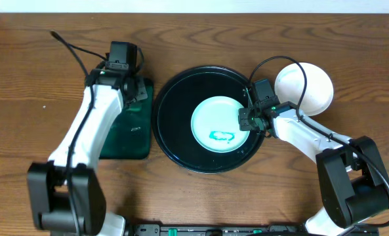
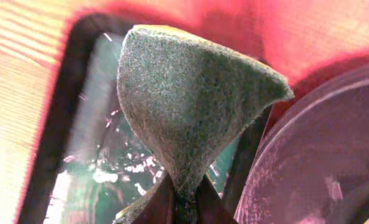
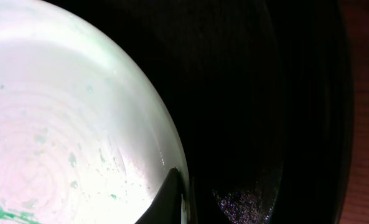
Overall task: Clean dirty plates on tray and stack at the side
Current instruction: 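Grasp the sponge in the basin with the left gripper and lift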
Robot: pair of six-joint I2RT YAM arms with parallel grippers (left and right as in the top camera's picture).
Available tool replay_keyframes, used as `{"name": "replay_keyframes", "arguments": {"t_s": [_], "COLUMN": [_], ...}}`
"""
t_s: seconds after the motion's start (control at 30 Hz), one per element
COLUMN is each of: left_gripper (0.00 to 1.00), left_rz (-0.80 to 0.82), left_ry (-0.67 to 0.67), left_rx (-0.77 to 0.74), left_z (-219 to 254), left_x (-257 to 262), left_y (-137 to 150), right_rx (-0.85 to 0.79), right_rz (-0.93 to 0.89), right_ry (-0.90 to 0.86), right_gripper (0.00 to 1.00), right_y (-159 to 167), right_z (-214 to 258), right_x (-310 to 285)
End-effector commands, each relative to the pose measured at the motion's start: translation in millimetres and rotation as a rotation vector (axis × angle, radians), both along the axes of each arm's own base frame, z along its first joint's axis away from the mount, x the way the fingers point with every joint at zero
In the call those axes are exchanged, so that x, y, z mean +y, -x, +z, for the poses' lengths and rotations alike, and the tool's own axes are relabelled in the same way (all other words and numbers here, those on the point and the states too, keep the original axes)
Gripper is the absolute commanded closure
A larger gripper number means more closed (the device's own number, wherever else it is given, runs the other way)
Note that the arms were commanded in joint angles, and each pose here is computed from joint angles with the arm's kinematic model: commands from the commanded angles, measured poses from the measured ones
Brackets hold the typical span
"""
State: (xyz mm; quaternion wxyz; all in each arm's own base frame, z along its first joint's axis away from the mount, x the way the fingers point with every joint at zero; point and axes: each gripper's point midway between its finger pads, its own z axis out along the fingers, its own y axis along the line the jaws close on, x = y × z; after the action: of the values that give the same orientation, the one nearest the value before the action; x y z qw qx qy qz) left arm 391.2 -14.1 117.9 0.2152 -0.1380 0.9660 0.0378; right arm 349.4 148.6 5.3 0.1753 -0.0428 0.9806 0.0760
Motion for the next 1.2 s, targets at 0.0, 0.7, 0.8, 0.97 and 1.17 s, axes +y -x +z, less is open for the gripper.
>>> {"name": "replay_keyframes", "arguments": {"t_s": [0.0,0.7,0.8,0.97,1.17], "left_gripper": [0.93,0.93,0.93,0.93,0.93], "left_rz": [0.043,0.044,0.073,0.142,-0.009], "left_ry": [-0.141,-0.179,-0.172,-0.060,0.301], "left_rx": [-0.065,-0.174,-0.110,0.125,0.143], "left_z": [19.9,36.6,27.2,-10.1,-7.3], "left_x": [21.2,20.6,22.6,18.0,-47.2], "left_y": [-5.0,-25.1,-10.8,35.8,30.2], "right_rx": [0.094,0.092,0.094,0.093,0.094], "right_rz": [0.038,0.036,0.036,0.038,0.039], "right_ry": [0.008,0.008,0.008,0.007,0.000], "right_gripper": [0.99,0.99,0.99,0.99,0.99], "right_y": [21.5,20.8,21.1,21.4,21.3], "right_z": [-25.3,-25.2,-25.3,-25.3,-25.1], "right_x": [3.7,3.2,3.1,4.0,5.0]}}
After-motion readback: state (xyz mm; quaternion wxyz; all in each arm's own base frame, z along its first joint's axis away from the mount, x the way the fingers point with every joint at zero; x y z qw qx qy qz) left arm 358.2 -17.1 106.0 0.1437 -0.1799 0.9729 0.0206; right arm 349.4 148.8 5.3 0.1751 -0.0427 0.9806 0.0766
